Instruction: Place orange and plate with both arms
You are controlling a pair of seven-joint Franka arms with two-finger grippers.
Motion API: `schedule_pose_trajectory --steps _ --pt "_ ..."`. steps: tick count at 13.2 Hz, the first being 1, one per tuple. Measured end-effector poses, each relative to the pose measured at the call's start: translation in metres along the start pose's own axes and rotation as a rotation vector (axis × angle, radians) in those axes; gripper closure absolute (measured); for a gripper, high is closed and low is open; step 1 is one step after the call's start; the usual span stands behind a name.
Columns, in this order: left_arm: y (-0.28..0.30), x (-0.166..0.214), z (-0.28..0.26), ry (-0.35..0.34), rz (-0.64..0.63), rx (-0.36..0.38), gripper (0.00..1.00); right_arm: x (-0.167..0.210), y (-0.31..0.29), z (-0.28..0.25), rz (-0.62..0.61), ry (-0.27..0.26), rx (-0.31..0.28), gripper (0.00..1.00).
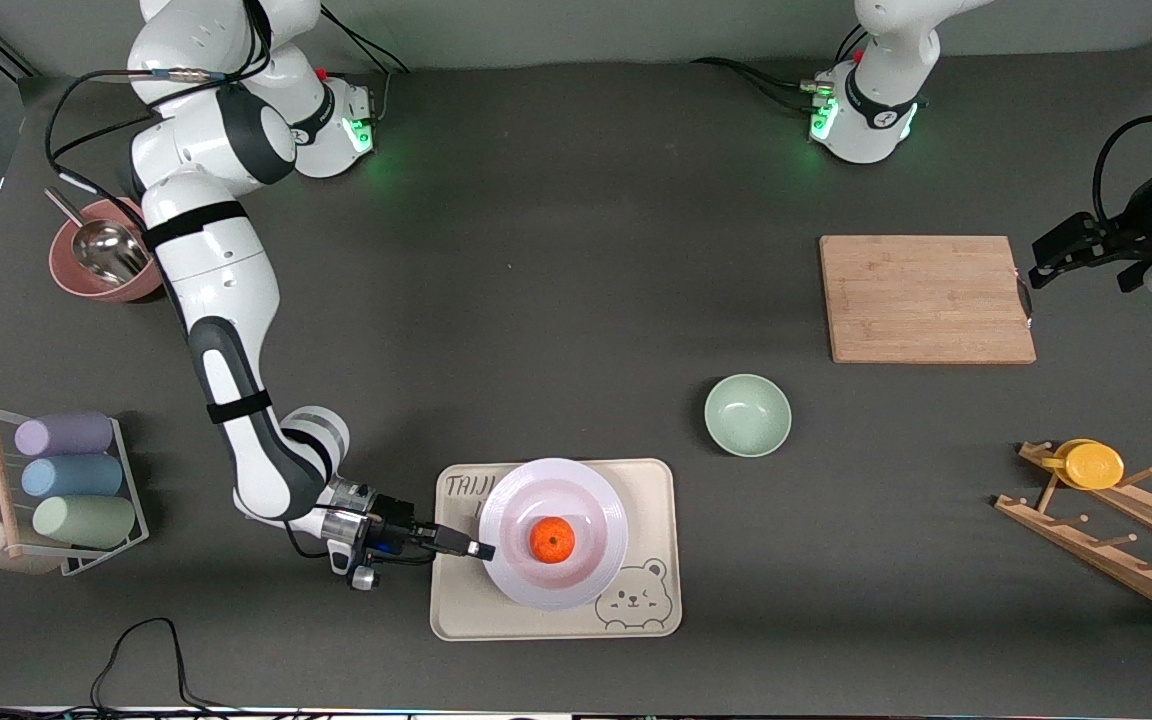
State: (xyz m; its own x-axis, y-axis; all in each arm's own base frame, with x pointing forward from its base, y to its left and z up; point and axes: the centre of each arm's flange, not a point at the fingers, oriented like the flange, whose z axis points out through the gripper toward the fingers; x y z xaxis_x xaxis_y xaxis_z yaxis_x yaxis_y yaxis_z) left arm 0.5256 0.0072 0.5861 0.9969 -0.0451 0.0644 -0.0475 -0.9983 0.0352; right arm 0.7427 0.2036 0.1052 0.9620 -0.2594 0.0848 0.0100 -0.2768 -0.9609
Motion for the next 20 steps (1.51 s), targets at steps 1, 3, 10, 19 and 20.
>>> schedule_pose_trajectory --steps 1,3,10,19,20 --pt "0.001 0.001 0.0 0.003 0.002 -0.001 0.0 0.0 0.003 0.0 -0.006 0.007 0.005 0.96" --pt "0.001 0.001 0.001 0.006 0.003 -0.001 0.0 -0.001 0.006 0.001 -0.013 0.02 0.011 0.96" --pt "0.0 0.004 0.011 -0.007 0.006 -0.007 0.0 0.0 0.01 0.001 -0.042 0.03 0.009 0.96" --pt "-0.001 0.004 0.011 -0.006 0.004 -0.007 0.0 -0.001 0.013 0.001 -0.075 0.029 0.007 0.96" --pt "-0.001 0.004 0.012 -0.007 0.004 -0.007 0.0 -0.001 0.013 0.001 -0.076 0.029 0.007 0.96"
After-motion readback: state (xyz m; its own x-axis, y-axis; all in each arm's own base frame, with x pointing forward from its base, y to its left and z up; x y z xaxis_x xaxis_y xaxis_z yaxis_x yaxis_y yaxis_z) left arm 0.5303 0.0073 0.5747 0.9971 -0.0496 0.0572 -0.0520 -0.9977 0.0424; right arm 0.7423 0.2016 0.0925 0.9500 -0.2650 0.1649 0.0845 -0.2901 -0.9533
